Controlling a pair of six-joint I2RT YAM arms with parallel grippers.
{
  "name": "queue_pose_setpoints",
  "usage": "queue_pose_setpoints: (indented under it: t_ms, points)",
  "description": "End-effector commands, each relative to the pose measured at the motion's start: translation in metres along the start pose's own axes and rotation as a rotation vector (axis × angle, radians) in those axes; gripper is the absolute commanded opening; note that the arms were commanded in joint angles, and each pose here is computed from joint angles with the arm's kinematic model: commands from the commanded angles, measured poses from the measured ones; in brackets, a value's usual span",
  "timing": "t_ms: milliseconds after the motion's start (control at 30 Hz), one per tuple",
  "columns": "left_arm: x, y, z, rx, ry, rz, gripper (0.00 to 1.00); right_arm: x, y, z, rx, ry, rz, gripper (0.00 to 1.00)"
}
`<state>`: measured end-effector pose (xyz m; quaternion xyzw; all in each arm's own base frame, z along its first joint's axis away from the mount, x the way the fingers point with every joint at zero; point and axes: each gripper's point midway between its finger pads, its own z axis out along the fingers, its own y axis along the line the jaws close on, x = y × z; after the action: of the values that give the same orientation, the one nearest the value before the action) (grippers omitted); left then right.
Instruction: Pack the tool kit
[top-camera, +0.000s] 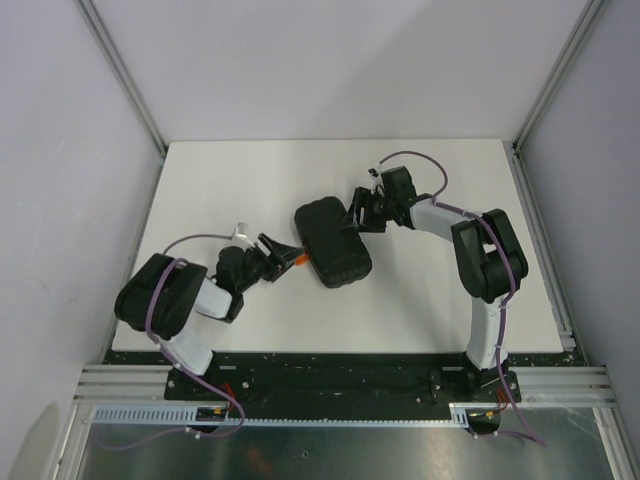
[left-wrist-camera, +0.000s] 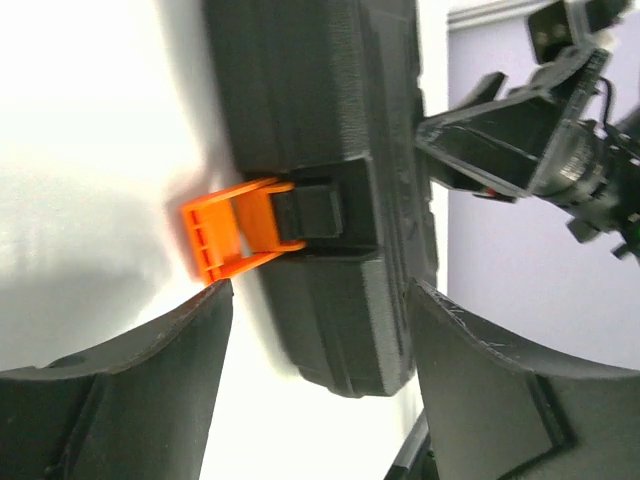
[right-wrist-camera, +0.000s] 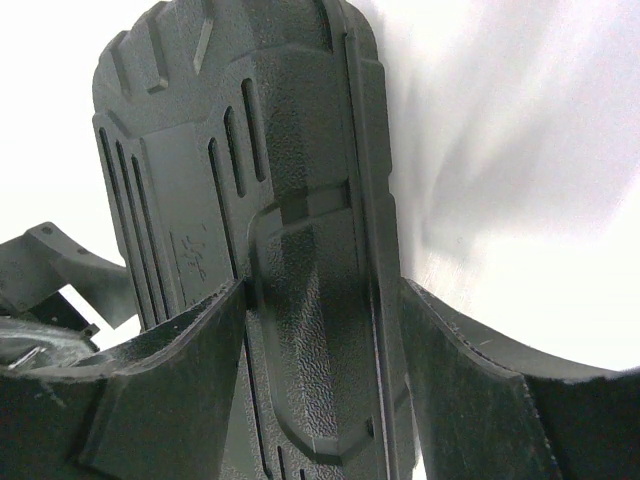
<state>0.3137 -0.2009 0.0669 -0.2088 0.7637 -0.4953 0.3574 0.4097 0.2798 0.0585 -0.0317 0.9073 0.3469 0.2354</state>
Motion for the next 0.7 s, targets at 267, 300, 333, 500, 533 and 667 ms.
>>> queue_pose_setpoints:
  t_ms: [267, 300, 333, 500, 533, 667]
  points:
    - [-0.003, 0.042, 0.017, -0.202, 0.001, -0.001, 0.8, 0.076, -0.06, 0.013, 0.198, 0.223, 0.027, 0.65]
    - [-0.005, 0.04, 0.021, -0.195, 0.0, 0.002, 0.8, 0.075, -0.06, 0.013, 0.197, 0.222, 0.028, 0.65]
    - [-0.007, 0.038, 0.026, -0.189, -0.001, 0.005, 0.79, 0.075, -0.06, 0.012, 0.196, 0.221, 0.029, 0.65]
    - [-0.012, 0.024, 0.034, -0.15, -0.006, 0.016, 0.72, 0.073, -0.061, 0.011, 0.196, 0.219, 0.033, 0.65]
    - [-0.012, 0.021, 0.033, -0.142, -0.006, 0.015, 0.7, 0.073, -0.062, 0.01, 0.197, 0.218, 0.035, 0.65]
    - [-0.015, 0.002, 0.028, -0.09, -0.01, 0.015, 0.62, 0.072, -0.061, 0.011, 0.193, 0.216, 0.036, 0.65]
